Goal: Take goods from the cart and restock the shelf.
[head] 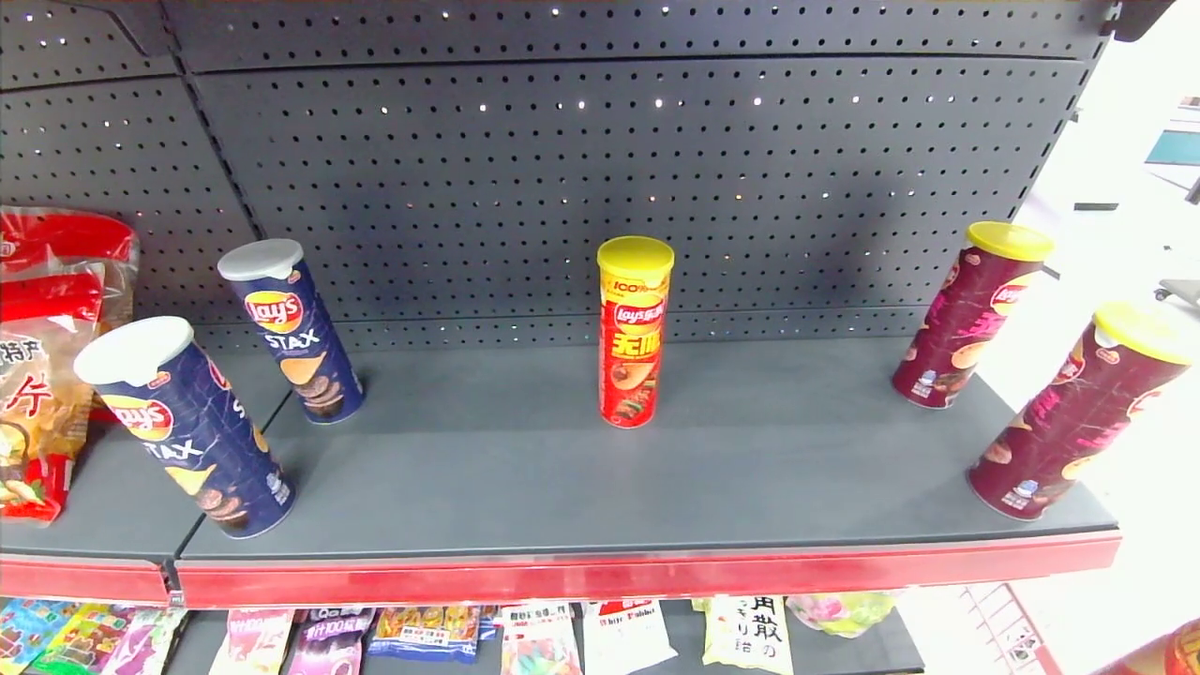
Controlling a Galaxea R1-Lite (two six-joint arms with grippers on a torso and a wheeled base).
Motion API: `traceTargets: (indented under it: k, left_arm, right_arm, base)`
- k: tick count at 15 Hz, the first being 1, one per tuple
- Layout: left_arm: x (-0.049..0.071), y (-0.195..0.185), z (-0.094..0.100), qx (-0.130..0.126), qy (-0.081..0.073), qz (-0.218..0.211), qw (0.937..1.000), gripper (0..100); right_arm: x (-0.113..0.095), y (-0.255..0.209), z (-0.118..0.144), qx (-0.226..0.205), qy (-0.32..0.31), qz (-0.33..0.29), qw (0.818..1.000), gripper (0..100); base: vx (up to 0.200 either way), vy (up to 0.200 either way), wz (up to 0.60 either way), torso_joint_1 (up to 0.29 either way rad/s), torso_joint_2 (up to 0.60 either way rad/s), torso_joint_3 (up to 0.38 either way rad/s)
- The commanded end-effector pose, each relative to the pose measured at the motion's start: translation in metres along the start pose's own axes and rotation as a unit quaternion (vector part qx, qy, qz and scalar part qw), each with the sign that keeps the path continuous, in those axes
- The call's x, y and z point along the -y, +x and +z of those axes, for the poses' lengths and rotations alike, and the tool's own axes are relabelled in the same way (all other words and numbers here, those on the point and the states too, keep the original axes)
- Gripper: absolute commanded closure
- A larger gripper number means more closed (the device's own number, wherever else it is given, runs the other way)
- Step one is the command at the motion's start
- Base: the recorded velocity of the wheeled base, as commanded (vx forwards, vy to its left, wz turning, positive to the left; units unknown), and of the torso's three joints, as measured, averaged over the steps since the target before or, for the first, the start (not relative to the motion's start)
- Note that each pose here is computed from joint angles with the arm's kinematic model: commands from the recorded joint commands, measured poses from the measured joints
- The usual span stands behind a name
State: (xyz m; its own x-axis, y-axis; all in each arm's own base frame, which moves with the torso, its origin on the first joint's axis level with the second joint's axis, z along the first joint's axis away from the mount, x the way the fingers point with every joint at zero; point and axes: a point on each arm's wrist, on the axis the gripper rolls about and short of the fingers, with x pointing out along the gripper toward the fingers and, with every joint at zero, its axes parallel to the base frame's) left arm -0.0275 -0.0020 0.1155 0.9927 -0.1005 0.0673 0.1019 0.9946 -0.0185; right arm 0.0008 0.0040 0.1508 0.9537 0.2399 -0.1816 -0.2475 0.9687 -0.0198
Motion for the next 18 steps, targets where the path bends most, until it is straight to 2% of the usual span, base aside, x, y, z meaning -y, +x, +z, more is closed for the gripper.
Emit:
traceTargets:
  k: [1, 2, 3, 4, 5, 6, 7, 8, 9, 10, 11, 13, 14, 15, 17, 18]
  left_arm:
    - [0.001, 0.057, 0.117, -0.033, -0.064, -0.072, 0.9948, 0]
    - [0.004, 0.064, 0.113, -0.05, -0.006, -0.138, 0.9892, 0]
    - [0.007, 0.08, 0.115, -0.07, 0.017, -0.195, 0.9782, 0]
    - [0.009, 0.092, 0.119, -0.08, 0.014, -0.226, 0.9706, 0]
    - [0.013, 0.113, 0.121, -0.1, 0.009, -0.264, 0.9593, 0]
    - [0.016, 0.127, 0.118, -0.117, 0.005, -0.286, 0.951, 0]
    - [0.024, 0.155, 0.11, -0.138, 0.013, -0.323, 0.9361, 0]
    - [0.029, 0.165, 0.106, -0.145, 0.015, -0.342, 0.9282, 0]
    - [0.038, 0.183, 0.099, -0.159, 0.009, -0.383, 0.9098, 0]
    - [0.046, 0.205, 0.089, -0.17, -0.003, -0.434, 0.8844, 0]
    - [0.051, 0.231, 0.079, -0.17, 0.007, -0.452, 0.8756, 0]
    - [0.062, 0.285, 0.06, -0.142, 0.055, -0.465, 0.8722, 0]
    - [0.068, 0.305, 0.055, -0.133, 0.062, -0.469, 0.8708, 0]
    - [0.078, 0.317, 0.051, -0.132, 0.062, -0.481, 0.8647, 0]
    - [0.089, 0.333, 0.047, -0.13, 0.063, -0.492, 0.8584, 0]
    - [0.094, 0.344, 0.046, -0.125, 0.061, -0.504, 0.8522, 0]
  right_arm:
    - [-0.001, -0.001, -0.004, 0.0, -0.002, 0.016, 1.0, 100]
    - [-0.001, 0.001, -0.004, -0.005, -0.002, 0.018, 1.0, 100]
    - [0.0, 0.002, -0.003, -0.007, -0.002, 0.021, 1.0, 100]
    - [0.0, 0.003, -0.003, -0.009, -0.002, 0.021, 1.0, 100]
    - [0.0, 0.003, -0.003, -0.01, -0.001, 0.022, 1.0, 100]
    - [0.0, 0.003, -0.003, -0.011, -0.001, 0.022, 1.0, 100]
    - [0.0, 0.004, -0.004, -0.013, -0.001, 0.022, 1.0, 100]
    - [0.0, 0.004, -0.005, -0.013, -0.001, 0.022, 1.0, 100]
    - [0.0, 0.004, -0.006, -0.015, -0.001, 0.022, 1.0, 100]
    - [0.0, 0.004, -0.005, -0.016, 0.0, 0.022, 1.0, 100]
    - [0.0, 0.005, -0.005, -0.019, 0.0, 0.022, 1.0, 100]
    - [0.0, 0.006, -0.004, -0.02, 0.001, 0.021, 1.0, 100]
    - [0.0, 0.006, -0.004, -0.02, 0.001, 0.02, 1.0, 100]
    - [0.0, 0.006, -0.005, -0.02, 0.001, 0.02, 1.0, 100]
    - [0.0, 0.006, -0.004, -0.02, 0.001, 0.017, 1.0, 100]
    - [0.0, 0.006, -0.004, -0.02, 0.001, 0.017, 1.0, 100]
  base:
    - [0.0, 0.0, 0.0, 0.0, 0.0, 0.0]
    - [0.0, 0.0, 0.0, 0.0, 0.0, 0.0]
    - [0.0, 0.0, 0.0, 0.0, 0.0, 0.0]
    - [0.0, 0.0, 0.0, 0.0, 0.0, 0.0]
    - [0.0, 0.0, 0.0, 0.0, 0.0, 0.0]
    - [0.0, 0.0, 0.0, 0.0, 0.0, 0.0]
    - [0.0, 0.0, 0.0, 0.0, 0.0, 0.0]
    - [0.0, 0.0, 0.0, 0.0, 0.0, 0.0]
    - [0.0, 0.0, 0.0, 0.0, 0.0, 0.0]
    - [0.0, 0.0, 0.0, 0.0, 0.0, 0.0]
    - [0.0, 0.0, 0.0, 0.0, 0.0, 0.0]
    - [0.0, 0.0, 0.0, 0.0, 0.0, 0.0]
    - [0.0, 0.0, 0.0, 0.0, 0.0, 0.0]
    - [0.0, 0.0, 0.0, 0.0, 0.0, 0.0]
    - [0.0, 0.0, 0.0, 0.0, 0.0, 0.0]
    - [0.0, 0.0, 0.0, 0.0, 0.0, 0.0]
